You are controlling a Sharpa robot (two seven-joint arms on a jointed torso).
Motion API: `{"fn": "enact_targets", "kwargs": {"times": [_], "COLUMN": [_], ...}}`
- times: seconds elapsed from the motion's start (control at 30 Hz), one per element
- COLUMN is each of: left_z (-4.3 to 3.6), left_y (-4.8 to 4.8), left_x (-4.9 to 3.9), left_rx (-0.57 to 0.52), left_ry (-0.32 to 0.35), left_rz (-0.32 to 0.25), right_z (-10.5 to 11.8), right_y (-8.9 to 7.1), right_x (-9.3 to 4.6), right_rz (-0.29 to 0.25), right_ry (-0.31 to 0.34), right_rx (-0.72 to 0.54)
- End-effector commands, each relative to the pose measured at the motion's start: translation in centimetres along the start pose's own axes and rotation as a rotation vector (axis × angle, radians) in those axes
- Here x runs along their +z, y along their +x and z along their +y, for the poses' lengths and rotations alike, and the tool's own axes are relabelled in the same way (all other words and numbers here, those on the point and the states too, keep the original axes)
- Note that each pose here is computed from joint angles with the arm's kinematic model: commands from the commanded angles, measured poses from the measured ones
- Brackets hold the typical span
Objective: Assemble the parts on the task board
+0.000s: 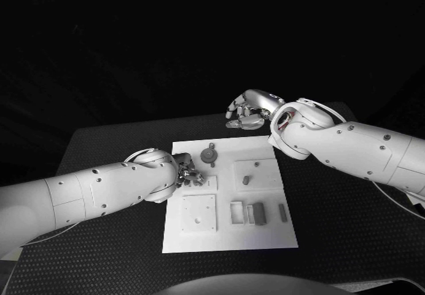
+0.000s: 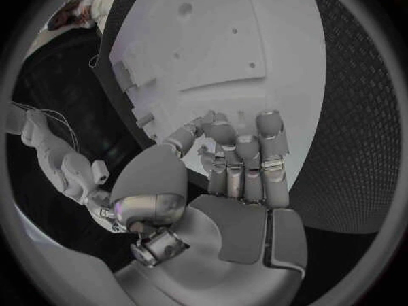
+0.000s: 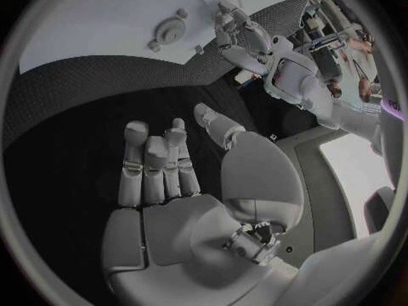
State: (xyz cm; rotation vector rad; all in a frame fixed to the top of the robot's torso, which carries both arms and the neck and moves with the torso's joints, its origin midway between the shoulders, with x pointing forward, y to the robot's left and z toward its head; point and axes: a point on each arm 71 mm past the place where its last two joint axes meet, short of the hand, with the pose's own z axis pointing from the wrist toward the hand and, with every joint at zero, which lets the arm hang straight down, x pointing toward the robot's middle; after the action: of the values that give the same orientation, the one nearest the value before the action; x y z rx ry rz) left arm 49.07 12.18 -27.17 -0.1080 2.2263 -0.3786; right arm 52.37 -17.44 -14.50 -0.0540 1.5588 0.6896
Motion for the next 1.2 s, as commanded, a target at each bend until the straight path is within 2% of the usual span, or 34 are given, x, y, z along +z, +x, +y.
{"fn": "enact_targets", "kwargs": {"times": [0.03,1.2], "left_z": [-0.06,0.06], "left_y": [0.19,0.04], "left_x": [0.01,0.09], "left_rx": [0.01,-0.013], "left_ry": [0.001,0.0], "left_rz": [-0.001,-0.009], "right_z": [0.08,-0.06], "right_y": [0.03,0.01], "right_x": [0.01,-0.04], "right_rz": [0.007,0.009], "right_ry": [-0.006,-0.001], "right_rx": [0.0,-0.001]}}
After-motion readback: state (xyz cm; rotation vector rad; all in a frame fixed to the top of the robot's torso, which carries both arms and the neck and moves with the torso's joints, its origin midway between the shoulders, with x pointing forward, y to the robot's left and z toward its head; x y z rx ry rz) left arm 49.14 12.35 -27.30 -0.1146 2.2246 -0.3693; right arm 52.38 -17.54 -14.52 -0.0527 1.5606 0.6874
